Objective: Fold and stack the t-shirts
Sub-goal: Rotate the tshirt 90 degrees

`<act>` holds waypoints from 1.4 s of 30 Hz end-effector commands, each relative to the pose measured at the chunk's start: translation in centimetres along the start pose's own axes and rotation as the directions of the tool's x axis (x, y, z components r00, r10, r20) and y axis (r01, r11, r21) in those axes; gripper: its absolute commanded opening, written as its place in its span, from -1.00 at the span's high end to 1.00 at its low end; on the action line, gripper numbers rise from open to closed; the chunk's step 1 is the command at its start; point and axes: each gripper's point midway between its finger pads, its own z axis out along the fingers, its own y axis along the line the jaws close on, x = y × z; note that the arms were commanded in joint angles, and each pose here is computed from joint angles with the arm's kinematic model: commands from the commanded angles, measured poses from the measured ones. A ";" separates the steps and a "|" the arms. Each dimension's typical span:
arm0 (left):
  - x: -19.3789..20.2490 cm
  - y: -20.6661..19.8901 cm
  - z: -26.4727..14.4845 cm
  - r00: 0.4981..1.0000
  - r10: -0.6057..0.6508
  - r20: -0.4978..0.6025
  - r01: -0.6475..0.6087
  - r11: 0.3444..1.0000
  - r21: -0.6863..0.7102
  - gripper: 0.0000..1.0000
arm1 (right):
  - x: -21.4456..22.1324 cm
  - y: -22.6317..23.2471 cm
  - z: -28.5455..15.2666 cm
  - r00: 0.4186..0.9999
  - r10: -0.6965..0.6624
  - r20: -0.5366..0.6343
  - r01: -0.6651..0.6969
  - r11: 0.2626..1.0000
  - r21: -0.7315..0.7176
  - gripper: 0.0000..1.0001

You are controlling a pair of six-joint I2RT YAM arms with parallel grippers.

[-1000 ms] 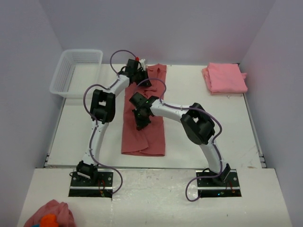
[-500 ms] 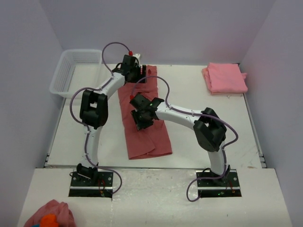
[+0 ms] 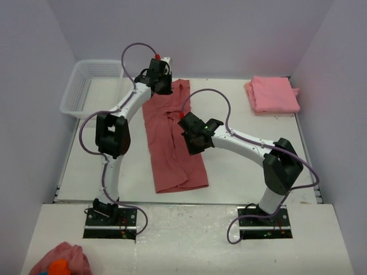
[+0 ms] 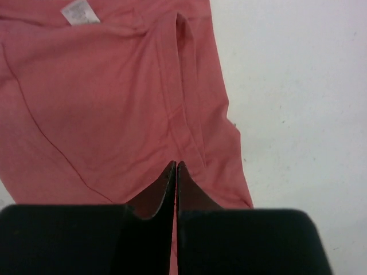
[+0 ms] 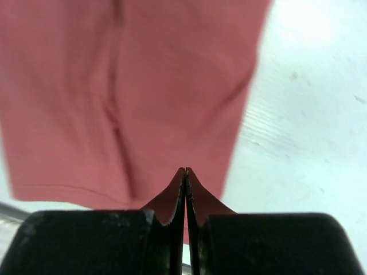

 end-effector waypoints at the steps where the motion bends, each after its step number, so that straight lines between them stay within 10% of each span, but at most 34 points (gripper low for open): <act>1: 2.4 -1.4 -0.4 0.998 0.014 -0.059 -0.015 1.000 -0.011 1.00 | 0.6 -1.9 0.5 0.998 0.057 0.020 -0.058 0.998 0.029 1.00; 25: 9.4 0.4 11.2 0.981 0.053 -0.188 -0.048 0.998 0.028 1.00 | 8.9 -2.1 7.1 0.971 0.152 -0.185 -0.150 0.988 0.021 1.00; 42: 9.1 -0.7 12.1 0.985 0.056 -0.160 -0.041 0.995 0.096 1.00 | 9.5 -0.2 8.4 0.968 0.137 -0.212 -0.134 0.991 0.032 1.00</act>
